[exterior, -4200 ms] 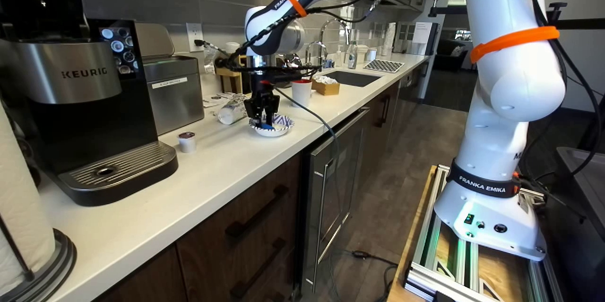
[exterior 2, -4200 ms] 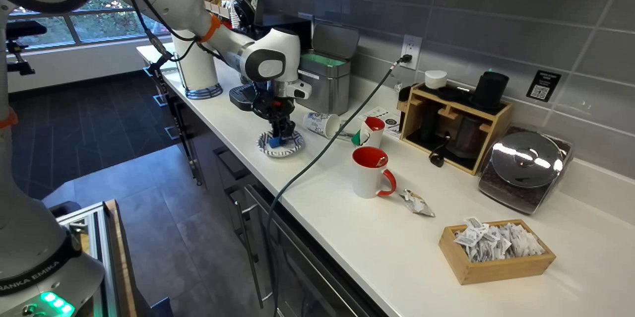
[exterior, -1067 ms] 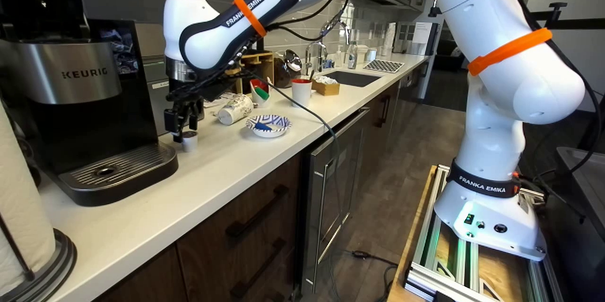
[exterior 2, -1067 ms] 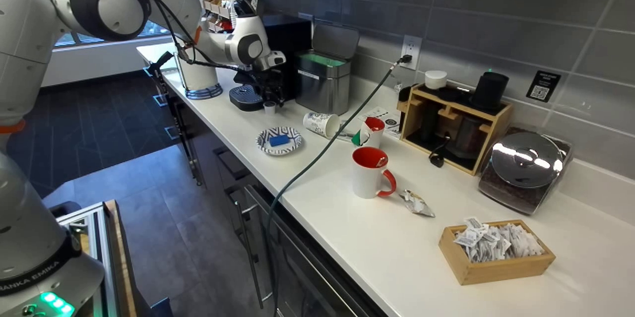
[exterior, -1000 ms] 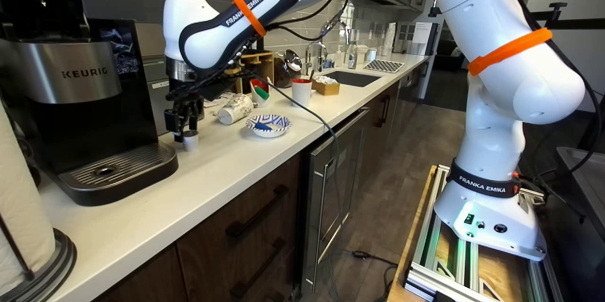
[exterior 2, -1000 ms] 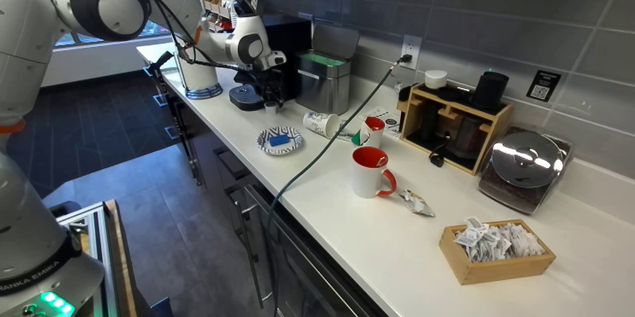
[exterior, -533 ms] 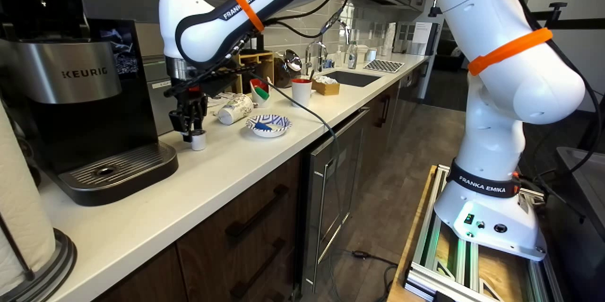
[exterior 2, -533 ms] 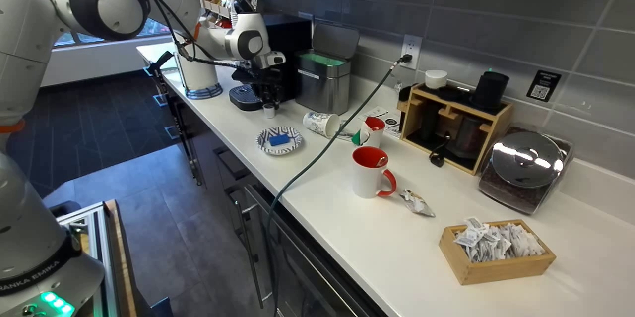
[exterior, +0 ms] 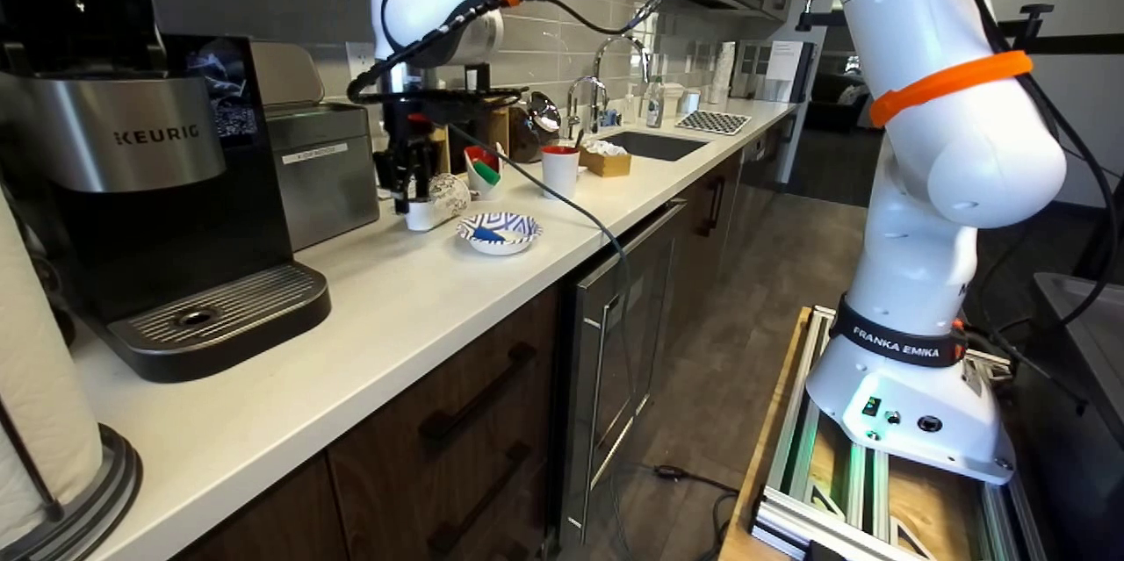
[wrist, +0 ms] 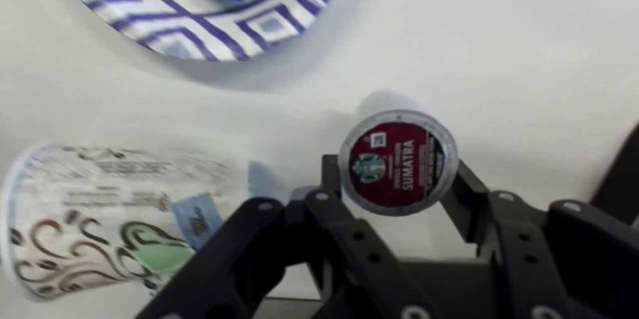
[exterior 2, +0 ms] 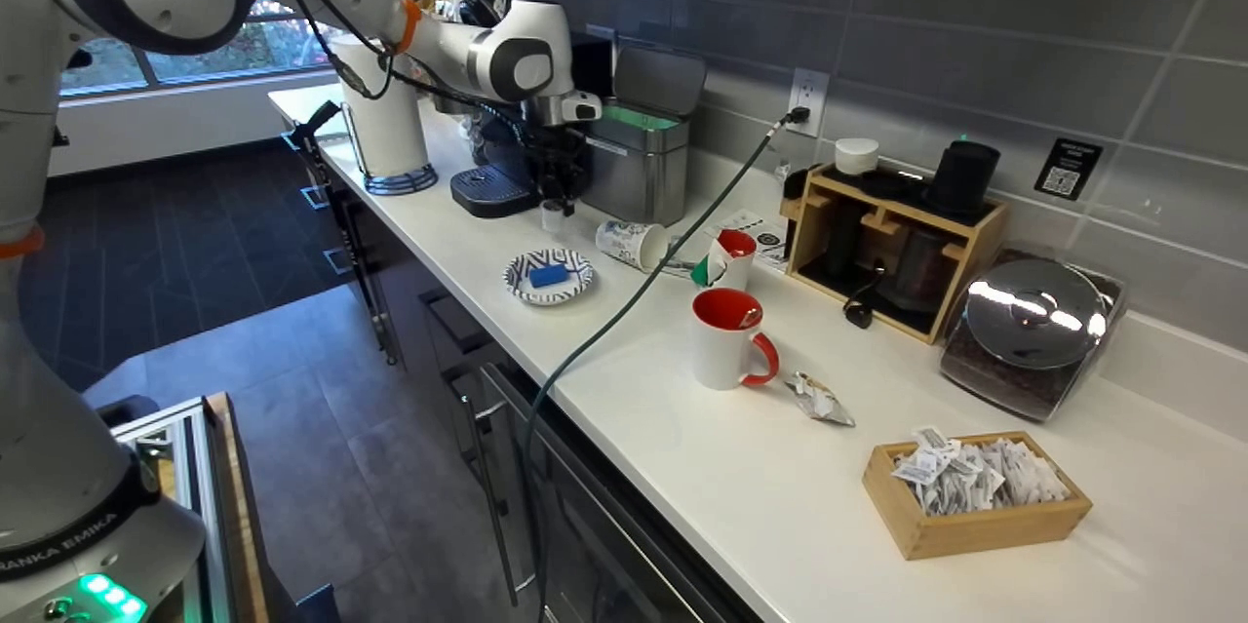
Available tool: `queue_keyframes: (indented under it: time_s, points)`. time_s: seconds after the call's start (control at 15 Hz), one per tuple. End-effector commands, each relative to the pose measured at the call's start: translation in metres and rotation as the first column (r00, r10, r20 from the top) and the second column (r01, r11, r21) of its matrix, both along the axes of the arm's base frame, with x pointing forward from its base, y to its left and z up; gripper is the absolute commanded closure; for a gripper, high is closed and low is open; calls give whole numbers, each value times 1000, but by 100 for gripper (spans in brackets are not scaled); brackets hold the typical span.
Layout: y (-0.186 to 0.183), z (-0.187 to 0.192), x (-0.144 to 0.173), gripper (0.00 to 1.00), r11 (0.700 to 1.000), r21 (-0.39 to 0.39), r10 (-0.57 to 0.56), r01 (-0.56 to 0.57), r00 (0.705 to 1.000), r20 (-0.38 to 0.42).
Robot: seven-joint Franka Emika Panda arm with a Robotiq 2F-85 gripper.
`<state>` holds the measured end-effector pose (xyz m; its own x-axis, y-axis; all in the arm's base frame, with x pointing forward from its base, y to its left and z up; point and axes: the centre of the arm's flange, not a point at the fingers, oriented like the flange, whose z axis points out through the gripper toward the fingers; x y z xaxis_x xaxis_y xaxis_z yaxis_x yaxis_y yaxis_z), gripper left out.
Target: Put the blue block and coffee pod in the black and white bowl on the left.
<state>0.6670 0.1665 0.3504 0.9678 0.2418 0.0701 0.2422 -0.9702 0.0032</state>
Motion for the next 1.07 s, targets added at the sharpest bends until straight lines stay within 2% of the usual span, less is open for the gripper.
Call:
queue_keyframes:
  time_s: [0.0, 0.2, 0.47, 0.6, 1.0]
  points:
    - [-75, 3, -38, 73, 996, 82, -15, 23, 995, -100]
    - [-120, 0, -66, 73, 988, 151, -1, 19, 993, -119]
    - [-138, -17, -88, 73, 986, 164, -15, 33, 994, -112]
    - [-135, -25, -96, 73, 987, 157, -18, 31, 996, -86]
    - [-130, -33, -111, 73, 994, 105, -47, 40, 997, 65]
